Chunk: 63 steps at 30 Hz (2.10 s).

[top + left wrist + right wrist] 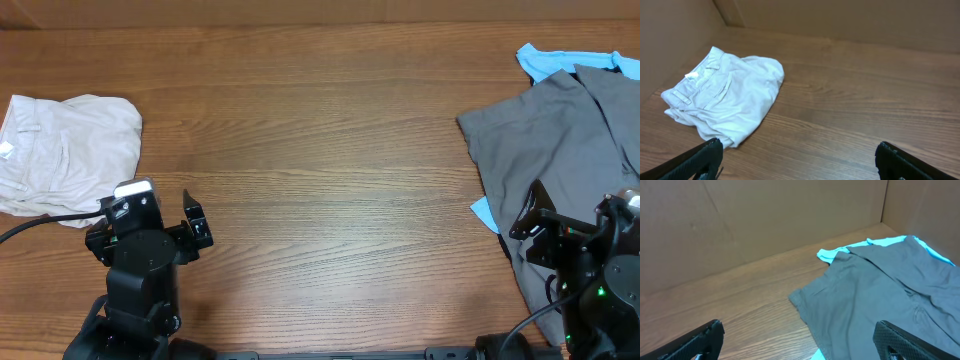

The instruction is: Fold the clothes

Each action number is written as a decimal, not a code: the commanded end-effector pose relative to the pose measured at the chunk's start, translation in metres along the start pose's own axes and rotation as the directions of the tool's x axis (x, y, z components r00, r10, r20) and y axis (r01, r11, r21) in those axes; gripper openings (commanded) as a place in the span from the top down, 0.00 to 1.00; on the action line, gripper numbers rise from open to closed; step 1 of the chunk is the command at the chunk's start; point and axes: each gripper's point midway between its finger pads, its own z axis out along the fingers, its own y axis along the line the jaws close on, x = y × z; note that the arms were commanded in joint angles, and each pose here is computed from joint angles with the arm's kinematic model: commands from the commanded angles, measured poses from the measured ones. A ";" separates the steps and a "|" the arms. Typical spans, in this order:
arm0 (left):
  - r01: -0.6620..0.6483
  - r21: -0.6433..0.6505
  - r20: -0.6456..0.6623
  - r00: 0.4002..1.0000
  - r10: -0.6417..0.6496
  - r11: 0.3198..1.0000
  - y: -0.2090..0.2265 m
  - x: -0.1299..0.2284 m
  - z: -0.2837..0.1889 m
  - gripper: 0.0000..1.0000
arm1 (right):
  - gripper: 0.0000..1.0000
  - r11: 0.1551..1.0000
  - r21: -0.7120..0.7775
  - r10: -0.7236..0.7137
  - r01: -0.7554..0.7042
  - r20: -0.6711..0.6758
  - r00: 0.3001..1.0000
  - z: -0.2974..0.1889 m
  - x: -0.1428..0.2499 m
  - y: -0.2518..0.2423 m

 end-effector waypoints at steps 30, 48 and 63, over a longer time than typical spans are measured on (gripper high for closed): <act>-0.079 -0.020 -0.076 0.994 0.077 0.997 0.007 0.020 -0.003 0.00 | 0.00 0.999 0.008 -0.046 0.049 -0.208 0.977 -0.008 0.051 -0.009; -0.079 -0.020 -0.076 0.994 0.077 0.997 0.007 0.020 -0.003 0.00 | 0.00 0.973 -0.230 0.013 -0.010 0.011 1.000 0.062 0.098 0.027; -0.080 -0.020 -0.076 0.994 0.078 0.997 0.007 0.020 -0.003 0.00 | 0.00 0.940 -0.307 -0.108 0.151 0.153 0.982 0.071 0.133 0.031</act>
